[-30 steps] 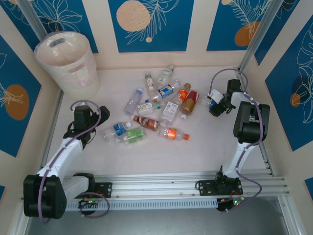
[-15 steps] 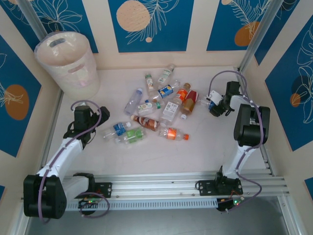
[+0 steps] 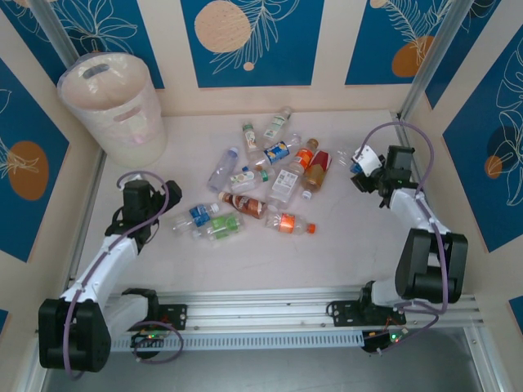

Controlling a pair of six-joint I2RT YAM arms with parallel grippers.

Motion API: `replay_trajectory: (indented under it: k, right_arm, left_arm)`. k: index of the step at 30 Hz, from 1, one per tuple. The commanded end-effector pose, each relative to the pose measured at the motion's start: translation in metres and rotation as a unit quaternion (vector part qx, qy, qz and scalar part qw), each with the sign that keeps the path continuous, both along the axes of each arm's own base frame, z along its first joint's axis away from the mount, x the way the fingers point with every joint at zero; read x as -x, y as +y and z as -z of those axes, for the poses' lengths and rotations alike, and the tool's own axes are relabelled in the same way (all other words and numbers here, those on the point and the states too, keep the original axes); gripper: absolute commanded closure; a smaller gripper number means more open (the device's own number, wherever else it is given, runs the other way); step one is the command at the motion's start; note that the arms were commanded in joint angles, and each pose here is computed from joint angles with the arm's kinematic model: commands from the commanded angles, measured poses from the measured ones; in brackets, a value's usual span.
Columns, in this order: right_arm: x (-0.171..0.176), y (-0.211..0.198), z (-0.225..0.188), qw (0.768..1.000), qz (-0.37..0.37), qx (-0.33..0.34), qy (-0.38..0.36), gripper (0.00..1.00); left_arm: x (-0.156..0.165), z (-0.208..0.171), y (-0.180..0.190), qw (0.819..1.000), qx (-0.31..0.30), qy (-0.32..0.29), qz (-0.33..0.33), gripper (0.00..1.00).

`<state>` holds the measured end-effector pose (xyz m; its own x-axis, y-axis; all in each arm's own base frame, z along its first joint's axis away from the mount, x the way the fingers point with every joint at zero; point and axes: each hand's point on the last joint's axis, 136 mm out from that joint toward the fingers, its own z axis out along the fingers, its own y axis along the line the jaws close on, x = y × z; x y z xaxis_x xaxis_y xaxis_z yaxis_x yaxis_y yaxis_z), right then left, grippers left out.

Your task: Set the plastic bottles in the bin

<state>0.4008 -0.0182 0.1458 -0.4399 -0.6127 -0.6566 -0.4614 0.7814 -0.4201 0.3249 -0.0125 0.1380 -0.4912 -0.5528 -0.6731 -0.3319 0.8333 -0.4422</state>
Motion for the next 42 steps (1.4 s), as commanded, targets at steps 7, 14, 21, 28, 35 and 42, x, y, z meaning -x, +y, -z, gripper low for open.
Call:
replay_trajectory:
  k: [7,14,21,28,35,42]
  right_arm:
    - [0.011,0.099,-0.053,0.972,-0.018,-0.233,-0.032,0.6]
    - [0.049,0.142,-0.086,0.909,-0.033,-0.414,0.031,0.58]
    - [0.07,0.173,-0.059,0.847,0.012,-0.52,0.109,0.55]
    - [0.079,0.229,-0.04,0.831,-0.021,-0.532,0.161,0.55]
    - [0.09,0.283,-0.026,0.82,-0.042,-0.52,0.233,0.56]
    - [0.097,0.309,-0.029,0.81,-0.081,-0.535,0.228,0.55]
  left_arm:
    - [-0.008,-0.011,-0.006,0.999,0.035,-0.038,0.008,0.0]
    - [-0.028,-0.043,-0.069,0.988,0.04,-0.073,0.133,0.0]
    - [-0.033,-0.088,-0.186,0.923,0.091,-0.154,0.341,0.0]
    - [-0.012,-0.12,-0.272,0.838,0.164,-0.17,0.492,0.0]
    - [-0.017,-0.12,-0.3,0.842,0.141,-0.167,0.493,0.0]
    - [-0.035,-0.098,-0.298,0.871,0.131,-0.135,0.453,0.0]
